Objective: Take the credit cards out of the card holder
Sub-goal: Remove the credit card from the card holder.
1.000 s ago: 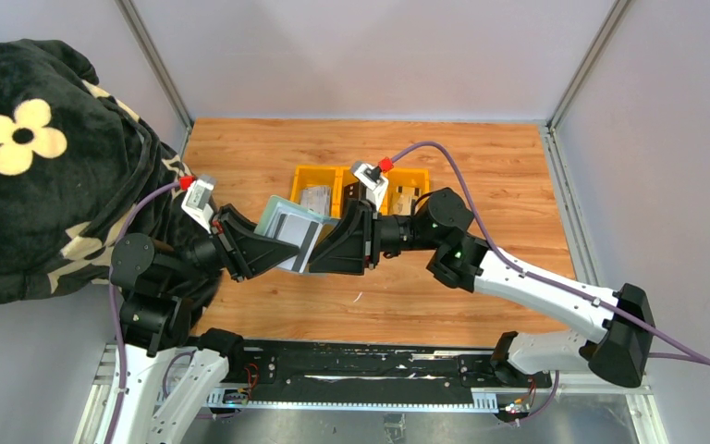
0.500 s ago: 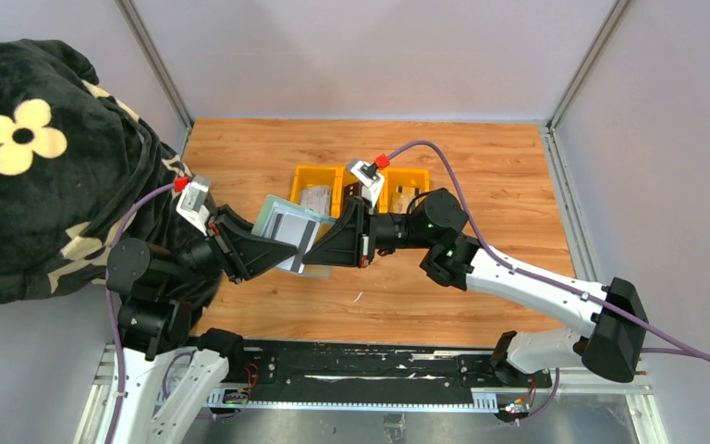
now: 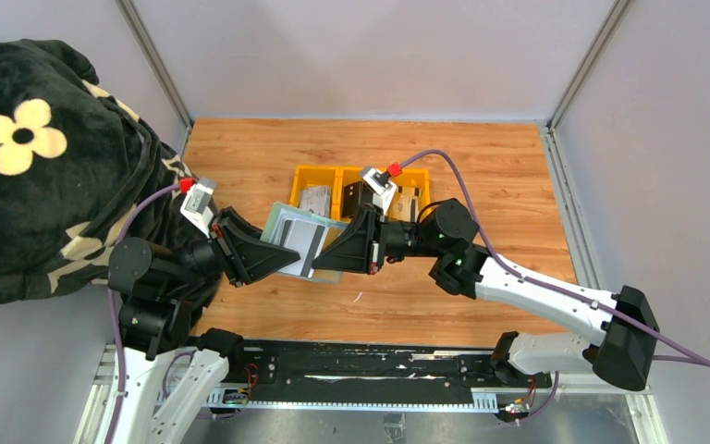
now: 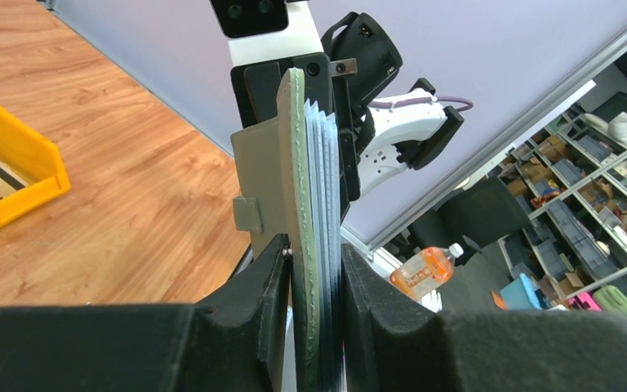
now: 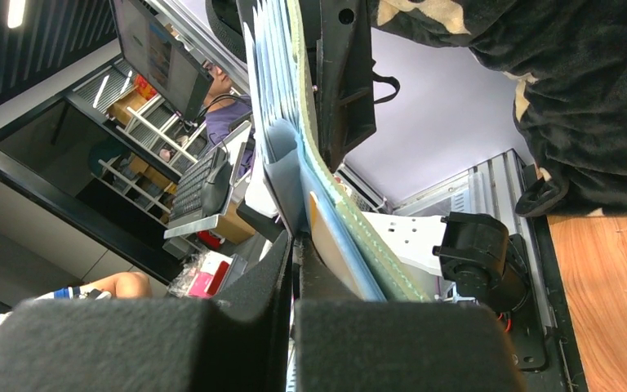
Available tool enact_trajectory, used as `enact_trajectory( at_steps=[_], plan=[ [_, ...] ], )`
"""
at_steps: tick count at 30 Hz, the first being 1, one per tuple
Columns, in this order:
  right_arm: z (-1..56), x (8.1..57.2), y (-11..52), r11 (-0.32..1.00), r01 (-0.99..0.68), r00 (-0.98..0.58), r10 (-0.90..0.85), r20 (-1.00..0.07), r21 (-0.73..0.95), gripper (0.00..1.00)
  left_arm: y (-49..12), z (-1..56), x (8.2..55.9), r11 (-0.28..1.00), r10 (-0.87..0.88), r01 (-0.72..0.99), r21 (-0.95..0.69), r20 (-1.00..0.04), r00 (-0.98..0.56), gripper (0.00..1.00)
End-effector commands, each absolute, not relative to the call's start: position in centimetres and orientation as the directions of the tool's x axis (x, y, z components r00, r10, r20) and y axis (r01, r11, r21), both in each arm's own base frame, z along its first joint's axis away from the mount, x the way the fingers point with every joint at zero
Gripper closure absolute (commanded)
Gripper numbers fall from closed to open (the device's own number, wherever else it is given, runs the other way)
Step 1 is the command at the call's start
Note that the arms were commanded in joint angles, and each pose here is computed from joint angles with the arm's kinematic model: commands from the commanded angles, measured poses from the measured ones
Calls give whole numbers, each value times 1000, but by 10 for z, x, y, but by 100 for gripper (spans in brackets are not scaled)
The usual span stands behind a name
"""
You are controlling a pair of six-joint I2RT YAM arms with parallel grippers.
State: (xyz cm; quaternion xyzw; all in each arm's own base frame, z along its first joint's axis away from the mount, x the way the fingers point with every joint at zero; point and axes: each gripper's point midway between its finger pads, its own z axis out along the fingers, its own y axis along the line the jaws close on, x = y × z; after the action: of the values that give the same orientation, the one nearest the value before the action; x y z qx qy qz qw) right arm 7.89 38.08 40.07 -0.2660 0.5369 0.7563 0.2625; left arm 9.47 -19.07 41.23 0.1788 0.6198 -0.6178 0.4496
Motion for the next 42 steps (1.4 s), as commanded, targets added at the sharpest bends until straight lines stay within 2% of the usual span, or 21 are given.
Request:
enact_trajectory(
  at_steps=[1, 5, 15, 16, 17, 19, 21, 25, 30, 38, 39, 42],
  plan=[
    [407, 77, 371, -294, -707, -697, 137, -704, 643, 100, -189, 433, 82, 150, -344, 825, -545, -811, -473, 74],
    [408, 74, 369, -303, -712, -689, 128, -713, 634, 100, -189, 434, 82, 150, -345, 827, -541, -813, -469, 79],
    [410, 76, 366, -298, -710, -696, 160, -700, 637, 100, -188, 436, 82, 154, -351, 825, -543, -811, -468, 77],
    [412, 76, 367, -300, -708, -698, 158, -699, 639, 93, -188, 437, 82, 156, -352, 826, -542, -811, -467, 77],
    [413, 77, 368, -301, -707, -699, 160, -697, 640, 82, -188, 436, 83, 157, -352, 825, -544, -811, -468, 77],
    [418, 76, 370, -320, -706, -699, 169, -695, 632, 68, -188, 435, 84, 159, -352, 824, -544, -811, -468, 77],
    [424, 77, 370, -338, -703, -701, 185, -688, 625, 61, -188, 434, 84, 160, -350, 825, -543, -812, -467, 77],
    [429, 80, 374, -345, -700, -704, 192, -683, 625, 56, -188, 432, 84, 164, -346, 823, -544, -813, -468, 77],
    [437, 83, 379, -357, -697, -707, 204, -677, 621, 58, -188, 427, 84, 172, -336, 822, -543, -817, -469, 77],
    [453, 87, 382, -416, -681, -722, 241, -649, 603, 70, -187, 414, 84, 192, -326, 810, -554, -814, -480, 76],
    [454, 87, 383, -426, -670, -731, 239, -639, 608, 71, -187, 412, 84, 193, -324, 809, -554, -815, -481, 74],
    [455, 87, 387, -457, -648, -748, 230, -622, 610, 81, -188, 407, 82, 186, -312, 806, -562, -811, -494, 57]
  ],
)
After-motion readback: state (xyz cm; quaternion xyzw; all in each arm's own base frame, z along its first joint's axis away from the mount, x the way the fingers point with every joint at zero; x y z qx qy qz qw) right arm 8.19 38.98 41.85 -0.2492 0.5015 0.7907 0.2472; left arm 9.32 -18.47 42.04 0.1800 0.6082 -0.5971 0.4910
